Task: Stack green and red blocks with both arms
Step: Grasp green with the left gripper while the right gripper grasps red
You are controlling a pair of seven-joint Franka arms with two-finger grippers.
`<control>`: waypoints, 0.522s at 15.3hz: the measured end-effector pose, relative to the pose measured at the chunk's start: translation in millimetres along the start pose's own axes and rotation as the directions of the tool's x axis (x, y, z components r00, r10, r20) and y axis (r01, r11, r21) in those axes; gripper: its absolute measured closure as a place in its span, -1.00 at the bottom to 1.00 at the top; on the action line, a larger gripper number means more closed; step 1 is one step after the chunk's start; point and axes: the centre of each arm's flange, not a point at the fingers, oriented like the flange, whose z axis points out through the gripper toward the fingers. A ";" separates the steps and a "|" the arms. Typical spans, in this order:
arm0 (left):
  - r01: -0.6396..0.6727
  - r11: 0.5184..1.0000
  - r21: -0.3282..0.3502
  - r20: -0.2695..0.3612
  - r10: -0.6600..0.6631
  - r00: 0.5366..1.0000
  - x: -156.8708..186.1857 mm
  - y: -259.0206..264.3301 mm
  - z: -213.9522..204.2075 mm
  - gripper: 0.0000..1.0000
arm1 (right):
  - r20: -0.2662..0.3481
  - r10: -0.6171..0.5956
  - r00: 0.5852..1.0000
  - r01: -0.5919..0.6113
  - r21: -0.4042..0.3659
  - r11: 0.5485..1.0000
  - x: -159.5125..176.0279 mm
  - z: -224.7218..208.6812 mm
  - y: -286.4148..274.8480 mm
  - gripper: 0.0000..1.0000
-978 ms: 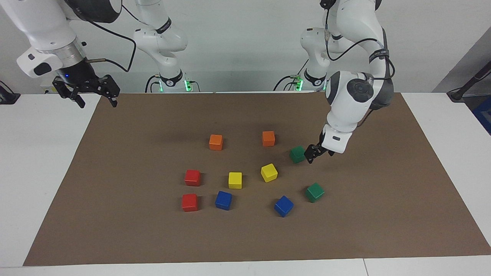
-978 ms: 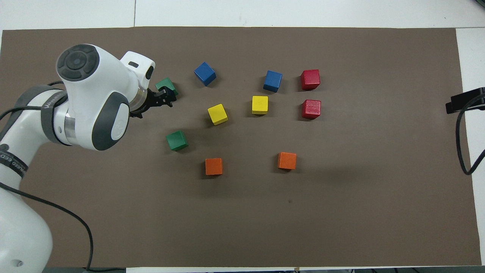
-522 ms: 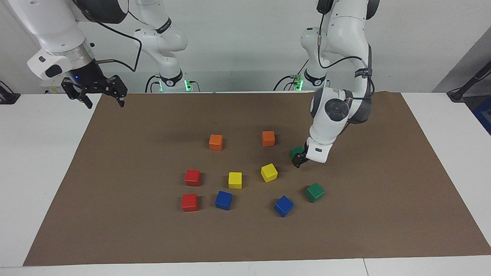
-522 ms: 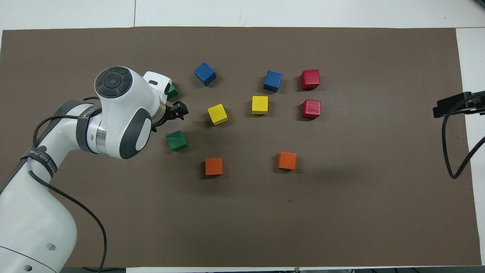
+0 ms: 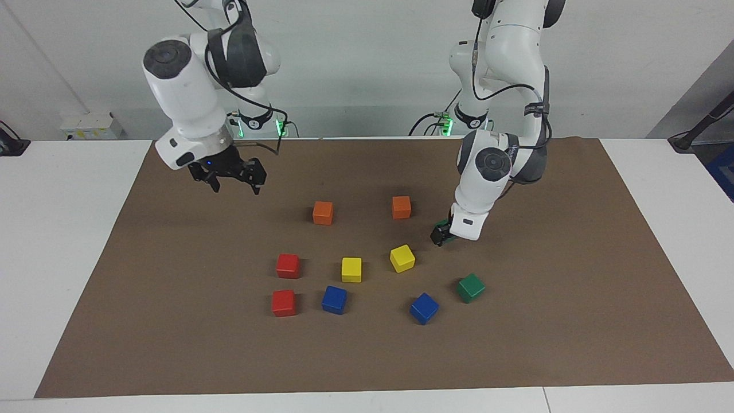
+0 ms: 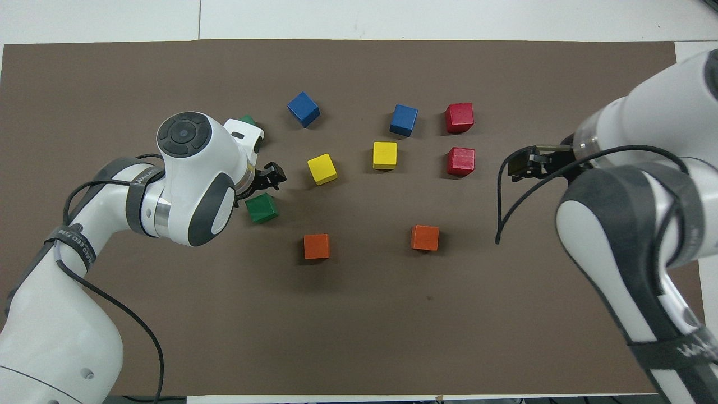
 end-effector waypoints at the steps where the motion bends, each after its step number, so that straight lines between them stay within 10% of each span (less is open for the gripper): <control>1: 0.000 1.000 0.003 0.003 0.000 1.000 -4.2 0.9 2.2 -1.00 | -0.002 0.007 1.000 -0.007 0.004 1.000 7.1 19.1 -10.7 -1.00; 8: -0.004 1.000 -0.010 -0.016 0.004 1.000 -15.7 0.4 12.5 -0.83 | 0.009 0.087 0.996 -0.087 0.014 0.996 38.2 106.9 -28.3 -1.00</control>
